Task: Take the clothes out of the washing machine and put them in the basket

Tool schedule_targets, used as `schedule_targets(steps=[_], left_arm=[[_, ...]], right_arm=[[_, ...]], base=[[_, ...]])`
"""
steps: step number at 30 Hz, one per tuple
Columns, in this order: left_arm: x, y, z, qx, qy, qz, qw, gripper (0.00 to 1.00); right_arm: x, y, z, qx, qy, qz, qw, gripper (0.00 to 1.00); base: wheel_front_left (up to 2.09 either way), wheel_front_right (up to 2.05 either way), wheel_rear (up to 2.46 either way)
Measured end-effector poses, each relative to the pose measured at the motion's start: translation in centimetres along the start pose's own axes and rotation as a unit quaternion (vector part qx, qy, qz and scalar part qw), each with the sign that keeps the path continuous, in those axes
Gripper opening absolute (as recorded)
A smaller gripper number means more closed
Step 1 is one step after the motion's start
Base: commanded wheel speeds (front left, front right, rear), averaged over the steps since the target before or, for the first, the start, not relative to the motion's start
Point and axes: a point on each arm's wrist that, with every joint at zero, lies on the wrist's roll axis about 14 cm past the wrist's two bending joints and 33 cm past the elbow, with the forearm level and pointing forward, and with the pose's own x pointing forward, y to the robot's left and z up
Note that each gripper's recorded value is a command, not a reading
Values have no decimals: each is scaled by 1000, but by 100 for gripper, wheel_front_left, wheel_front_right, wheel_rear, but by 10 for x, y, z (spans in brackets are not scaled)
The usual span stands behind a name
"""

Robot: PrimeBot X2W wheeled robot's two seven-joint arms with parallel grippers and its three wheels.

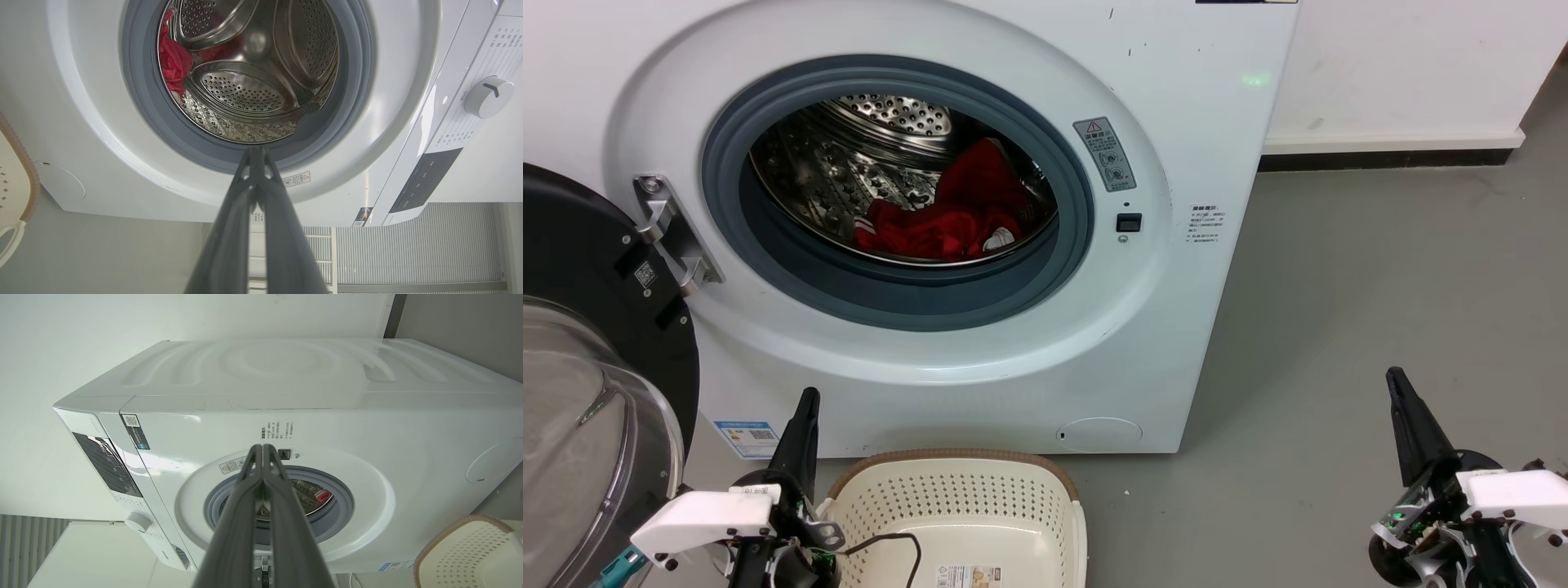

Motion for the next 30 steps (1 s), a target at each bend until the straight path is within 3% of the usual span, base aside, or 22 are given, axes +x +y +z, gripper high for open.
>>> schedule_targets(steps=[3,4,9,19,24,30], left_arm=[[-1,2,0,0,0,2,1000,0],[-2,6,0,-1,0,8,1000,100],[-13,29,-3,-4,0,43,999,100],[-10,21,-15,8,4,31,999,100],[-7,12,-15,44,1,17,999,100],[-2,-5,-16,129,0,-8,992,100]], right_arm=[[0,-1,0,0,0,-2,1000,0],[-2,-5,0,1,0,-7,1000,100],[-13,-27,0,3,-4,-40,999,100],[-12,-20,-2,-18,-14,-29,999,100],[-12,-14,-1,-73,-17,-22,997,100],[-11,-4,0,-160,-20,-9,987,100]], base=[[0,0,0],[0,0,0],[0,0,0],[0,0,0],[0,0,0],[0,0,0]])
